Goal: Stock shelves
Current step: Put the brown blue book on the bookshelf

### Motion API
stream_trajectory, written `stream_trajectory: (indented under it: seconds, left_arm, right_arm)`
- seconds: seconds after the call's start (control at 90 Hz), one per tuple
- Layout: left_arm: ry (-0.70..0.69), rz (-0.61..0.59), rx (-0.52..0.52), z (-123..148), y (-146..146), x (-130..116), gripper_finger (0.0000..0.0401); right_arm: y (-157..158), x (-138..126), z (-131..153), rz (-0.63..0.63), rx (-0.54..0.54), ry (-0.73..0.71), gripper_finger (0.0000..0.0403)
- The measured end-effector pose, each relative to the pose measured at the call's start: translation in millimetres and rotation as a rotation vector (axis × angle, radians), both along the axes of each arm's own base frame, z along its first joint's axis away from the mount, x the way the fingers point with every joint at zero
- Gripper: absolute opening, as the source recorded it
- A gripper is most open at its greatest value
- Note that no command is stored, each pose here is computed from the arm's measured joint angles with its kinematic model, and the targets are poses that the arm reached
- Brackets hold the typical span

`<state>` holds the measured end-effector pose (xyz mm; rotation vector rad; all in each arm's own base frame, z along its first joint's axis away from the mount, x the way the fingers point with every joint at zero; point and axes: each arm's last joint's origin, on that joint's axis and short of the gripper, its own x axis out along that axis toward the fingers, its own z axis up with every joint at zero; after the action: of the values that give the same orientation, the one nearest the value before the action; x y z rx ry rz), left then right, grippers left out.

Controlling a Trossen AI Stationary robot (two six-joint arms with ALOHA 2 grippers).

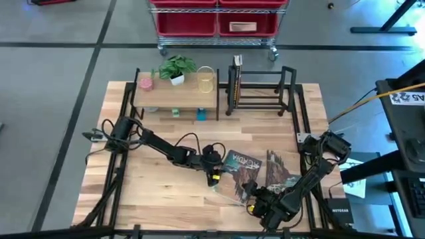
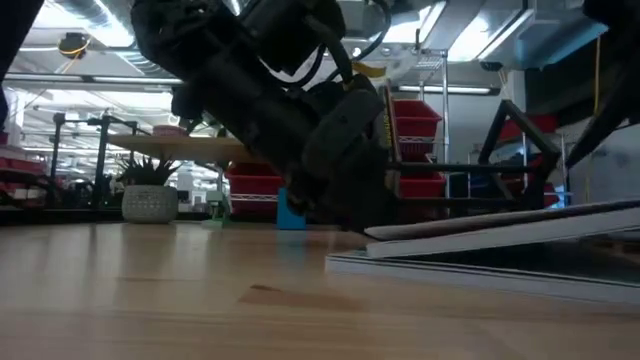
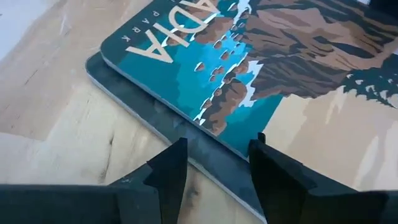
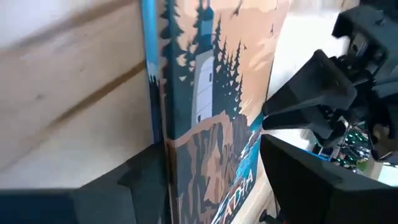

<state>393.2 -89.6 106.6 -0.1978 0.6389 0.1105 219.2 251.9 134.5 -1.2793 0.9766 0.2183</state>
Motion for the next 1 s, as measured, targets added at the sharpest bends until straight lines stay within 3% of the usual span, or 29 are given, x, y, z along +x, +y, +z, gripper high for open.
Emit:
stream_trajectory:
  seconds: [0.144,0.367,0.511,0.633,0.833,1.0]
  left_arm:
    - [0.001,0.003,0.003,0,0,0,0.0153]
    - [0.002,-0.001,0.005,0,-3,-1,0.0153]
    - [0.002,-0.004,0.009,0,-5,-1,0.0153]
    - [-0.003,-0.008,0.033,1,-8,-2,0.0153]
    - [0.023,0.01,0.157,28,-16,-16,0.0153]
    - [-0.02,0.087,0.273,71,-24,-35,0.0153]
  right_arm:
    - [-2,2,0,-0.071,0.053,-0.021,0.0165]
    - [-21,18,2,-0.286,0.108,-0.151,0.0094]
    - [-31,29,2,-0.345,0.129,-0.169,0.0071]
    - [-30,32,9,-0.383,0.147,-0.183,0.0017]
    - [-37,25,40,-0.622,0.165,-0.267,0.0005]
    - [-55,19,89,-0.75,0.22,-0.537,0.0003]
